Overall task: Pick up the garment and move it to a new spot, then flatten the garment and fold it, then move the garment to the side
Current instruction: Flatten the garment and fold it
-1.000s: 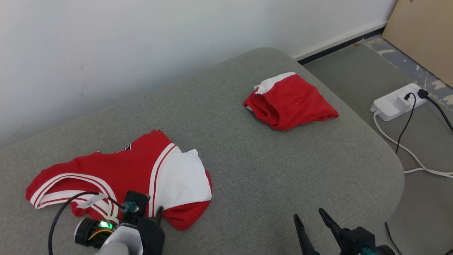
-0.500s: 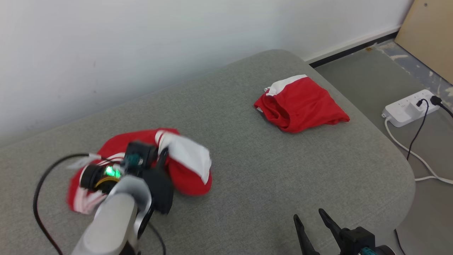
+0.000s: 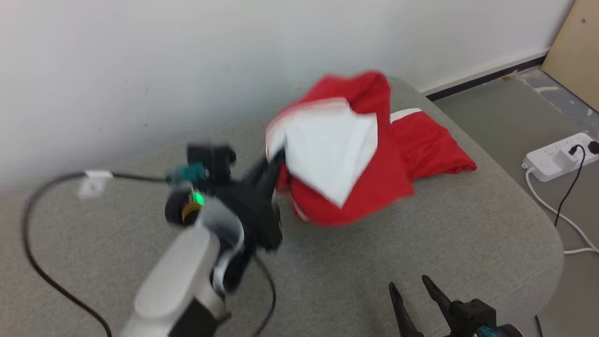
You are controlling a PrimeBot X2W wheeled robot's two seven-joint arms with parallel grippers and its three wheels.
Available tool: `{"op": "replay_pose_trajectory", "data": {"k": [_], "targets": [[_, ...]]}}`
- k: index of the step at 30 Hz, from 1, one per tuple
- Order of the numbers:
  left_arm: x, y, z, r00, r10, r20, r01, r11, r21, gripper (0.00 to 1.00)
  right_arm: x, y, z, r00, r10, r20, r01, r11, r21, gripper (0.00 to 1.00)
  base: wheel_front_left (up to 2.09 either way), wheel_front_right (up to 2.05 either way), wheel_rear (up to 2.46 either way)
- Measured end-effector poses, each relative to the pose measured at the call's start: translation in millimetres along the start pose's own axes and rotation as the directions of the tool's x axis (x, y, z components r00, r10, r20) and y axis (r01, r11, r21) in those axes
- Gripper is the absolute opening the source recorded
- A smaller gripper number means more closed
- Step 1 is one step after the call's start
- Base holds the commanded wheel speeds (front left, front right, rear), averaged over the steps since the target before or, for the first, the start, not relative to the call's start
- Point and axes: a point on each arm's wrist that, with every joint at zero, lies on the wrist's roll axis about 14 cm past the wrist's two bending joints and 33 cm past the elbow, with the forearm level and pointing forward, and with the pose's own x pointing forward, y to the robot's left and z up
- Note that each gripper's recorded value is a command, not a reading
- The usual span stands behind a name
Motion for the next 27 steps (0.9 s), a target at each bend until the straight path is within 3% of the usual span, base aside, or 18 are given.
{"op": "replay_pose_trajectory", "data": {"k": [2,5,6,7,10,12,18,23,27], "targets": [[-14.6,6.4,-45.6,0.99,0.041,-0.138,-0.051,0.996,-0.07,0.0,1.3,0.9,0.2,1.0,0.005,0.0,-0.005,1.0,0.0,1.0,0.0,0.0,0.0],[-48.5,31.0,-111.7,0.935,0.136,-0.329,-0.168,0.983,-0.073,0.01,4.0,5.0,-0.4,1.0,0.02,-0.002,-0.02,1.0,-0.001,1.0,0.0,0.0,0.0],[-60.6,42.2,-127.0,0.914,0.171,-0.368,-0.204,0.978,-0.051,0.28,5.1,6.8,-0.2,1.0,0.026,-0.002,-0.026,1.0,-0.001,1.0,0.0,0.0,0.0],[-72.4,55.1,-139.1,0.892,0.21,-0.4,-0.24,0.97,-0.026,1.0,6.1,8.6,-0.1,0.999,0.032,-0.002,-0.032,0.999,-0.001,1.0,0.0,0.0,0.0],[-102.2,82.4,-165.7,0.835,0.292,-0.467,-0.316,0.948,0.028,1.0,9.0,13.0,-0.3,0.999,0.049,-0.004,-0.049,0.999,-0.003,1.0,0.0,0.0,0.0],[-111.1,90.0,-170.4,0.825,0.316,-0.469,-0.335,0.941,0.045,1.0,10.8,15.9,-0.1,0.998,0.059,-0.003,-0.059,0.998,-0.003,1.0,0.0,0.0,0.0],[-112.6,95.6,-150.5,0.87,0.326,-0.371,-0.31,0.945,0.104,1.0,14.8,20.9,1.7,0.997,0.08,0.002,-0.08,0.997,-0.006,1.0,0.0,0.0,0.0],[-99.6,61.3,-125.9,0.938,0.208,-0.278,-0.173,0.974,0.143,1.0,16.5,24.3,3.2,0.996,0.094,0.006,-0.094,0.996,-0.01,1.0,0.0,0.0,0.0],[-98.8,17.6,-136.1,0.945,0.065,-0.32,-0.022,0.99,0.139,1.0,16.9,26.0,5.3,0.995,0.1,0.011,-0.1,0.995,-0.012,1.0,0.0,0.0,0.0]]}}
